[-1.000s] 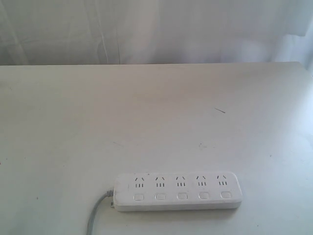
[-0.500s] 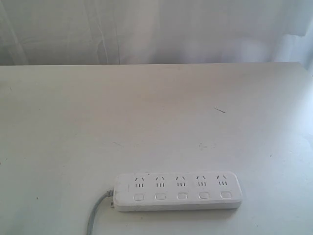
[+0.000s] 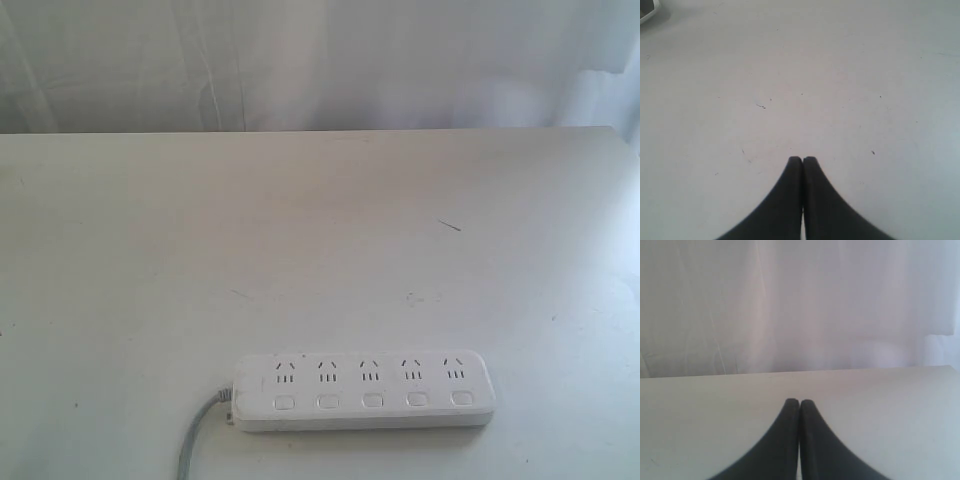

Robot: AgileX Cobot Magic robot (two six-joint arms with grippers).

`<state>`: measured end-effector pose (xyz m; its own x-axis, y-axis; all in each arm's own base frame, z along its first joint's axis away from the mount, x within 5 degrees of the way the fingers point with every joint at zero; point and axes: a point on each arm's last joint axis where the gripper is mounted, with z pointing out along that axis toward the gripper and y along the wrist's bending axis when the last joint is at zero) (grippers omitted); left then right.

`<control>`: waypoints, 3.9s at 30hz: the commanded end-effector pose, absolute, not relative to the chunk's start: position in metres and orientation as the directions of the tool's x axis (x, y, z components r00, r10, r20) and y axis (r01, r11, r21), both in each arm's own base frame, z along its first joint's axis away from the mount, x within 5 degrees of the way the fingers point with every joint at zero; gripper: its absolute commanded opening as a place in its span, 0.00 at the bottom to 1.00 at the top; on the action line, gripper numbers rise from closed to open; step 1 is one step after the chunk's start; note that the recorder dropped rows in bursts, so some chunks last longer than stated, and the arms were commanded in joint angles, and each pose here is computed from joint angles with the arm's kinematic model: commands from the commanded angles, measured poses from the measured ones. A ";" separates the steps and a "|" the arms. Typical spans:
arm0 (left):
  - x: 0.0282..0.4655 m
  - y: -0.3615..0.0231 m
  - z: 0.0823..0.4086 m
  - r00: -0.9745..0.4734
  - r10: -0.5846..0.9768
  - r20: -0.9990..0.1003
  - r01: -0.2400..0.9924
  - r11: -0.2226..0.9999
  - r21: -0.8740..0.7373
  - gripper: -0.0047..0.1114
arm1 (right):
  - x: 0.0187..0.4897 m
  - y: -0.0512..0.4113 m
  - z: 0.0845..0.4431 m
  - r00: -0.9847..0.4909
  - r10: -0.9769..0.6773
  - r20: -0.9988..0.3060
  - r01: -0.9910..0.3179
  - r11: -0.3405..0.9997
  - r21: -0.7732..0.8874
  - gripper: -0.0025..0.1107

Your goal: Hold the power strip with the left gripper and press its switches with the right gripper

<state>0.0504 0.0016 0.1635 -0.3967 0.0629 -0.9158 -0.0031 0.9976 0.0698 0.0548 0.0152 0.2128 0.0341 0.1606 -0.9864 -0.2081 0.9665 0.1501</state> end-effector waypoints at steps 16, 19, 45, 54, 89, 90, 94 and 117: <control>0.050 0.002 0.163 -0.397 0.070 -0.915 -0.001 0.997 0.076 0.04 | 0.056 0.000 0.214 0.093 0.097 -0.991 -0.036 0.995 0.094 0.02; 0.050 0.002 0.163 -0.397 0.070 -0.915 -0.001 0.997 0.076 0.04 | 0.056 0.000 0.214 0.092 0.090 -0.992 -0.038 0.995 0.087 0.02; 0.050 0.002 0.163 -0.397 0.070 -0.915 -0.001 0.997 0.076 0.04 | 0.053 0.001 0.182 -0.253 -0.122 -0.960 -0.070 0.992 -0.108 0.02; 0.050 0.002 0.163 -0.397 0.070 -0.915 -0.001 0.997 0.076 0.04 | 0.053 0.001 0.182 -0.258 -0.009 -0.966 -0.042 0.999 0.002 0.02; 0.050 0.002 0.163 -0.397 0.070 -0.915 -0.001 0.997 0.076 0.04 | 0.053 0.001 0.182 -0.258 -0.004 -0.966 -0.040 0.999 0.007 0.02; 0.050 0.002 0.163 -0.397 0.070 -0.915 -0.001 0.997 0.076 0.04 | 0.053 0.001 0.182 -0.258 -0.004 -0.966 -0.040 0.999 0.007 0.02; 0.050 0.002 0.163 -0.397 0.070 -0.915 -0.001 0.997 0.076 0.04 | 0.053 0.001 0.182 -0.258 -0.004 -0.966 -0.040 0.999 0.007 0.02; 0.050 0.002 0.163 -0.397 0.070 -0.915 -0.001 0.997 0.076 0.04 | 0.053 0.001 0.182 -0.260 -0.003 -0.966 -0.040 0.999 0.007 0.02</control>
